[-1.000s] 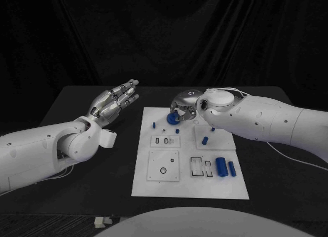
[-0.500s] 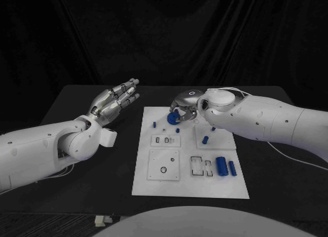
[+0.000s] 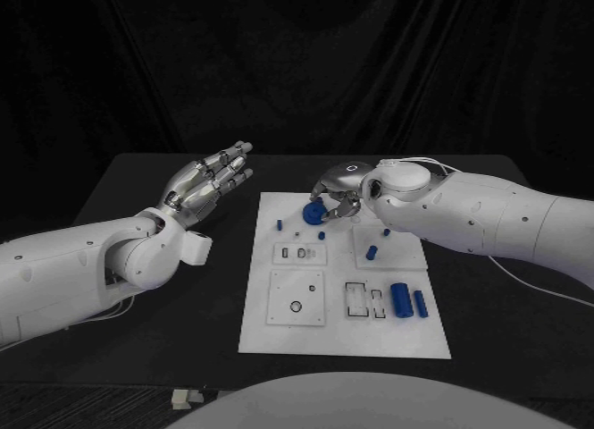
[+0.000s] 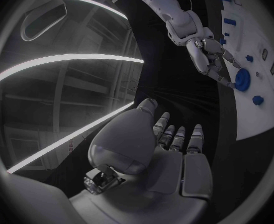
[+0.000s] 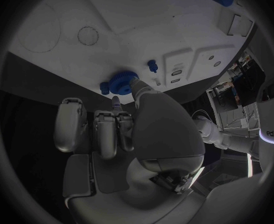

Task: Assemble the parts on the task board

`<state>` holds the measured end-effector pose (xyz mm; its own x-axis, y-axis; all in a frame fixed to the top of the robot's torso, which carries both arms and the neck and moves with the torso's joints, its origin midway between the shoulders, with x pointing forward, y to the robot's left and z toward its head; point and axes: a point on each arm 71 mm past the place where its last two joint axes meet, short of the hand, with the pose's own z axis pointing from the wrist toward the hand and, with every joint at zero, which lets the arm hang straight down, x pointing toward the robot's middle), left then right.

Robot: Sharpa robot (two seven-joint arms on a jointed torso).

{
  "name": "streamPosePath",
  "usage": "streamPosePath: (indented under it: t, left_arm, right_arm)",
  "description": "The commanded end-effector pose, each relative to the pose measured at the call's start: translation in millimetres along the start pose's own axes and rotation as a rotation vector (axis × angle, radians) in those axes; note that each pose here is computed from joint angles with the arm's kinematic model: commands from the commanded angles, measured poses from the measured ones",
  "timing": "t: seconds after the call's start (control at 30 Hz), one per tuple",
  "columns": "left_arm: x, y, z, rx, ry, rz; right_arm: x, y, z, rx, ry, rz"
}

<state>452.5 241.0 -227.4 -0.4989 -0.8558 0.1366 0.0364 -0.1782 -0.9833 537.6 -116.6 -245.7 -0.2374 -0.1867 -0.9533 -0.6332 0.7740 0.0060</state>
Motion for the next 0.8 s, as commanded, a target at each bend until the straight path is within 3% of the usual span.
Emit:
streamPosePath:
  t: [0.03, 0.8]
  left_arm:
    - [2.3, -0.2, 0.7, 0.01, 0.013, -0.01]
    - [2.0, 0.1, 0.1, 0.006, 0.012, -0.011]
  right_arm:
    - [2.9, -0.8, -0.9, 0.005, 0.021, -0.004]
    - [5.6, -5.3, -3.8, 0.018, 0.028, -0.002]
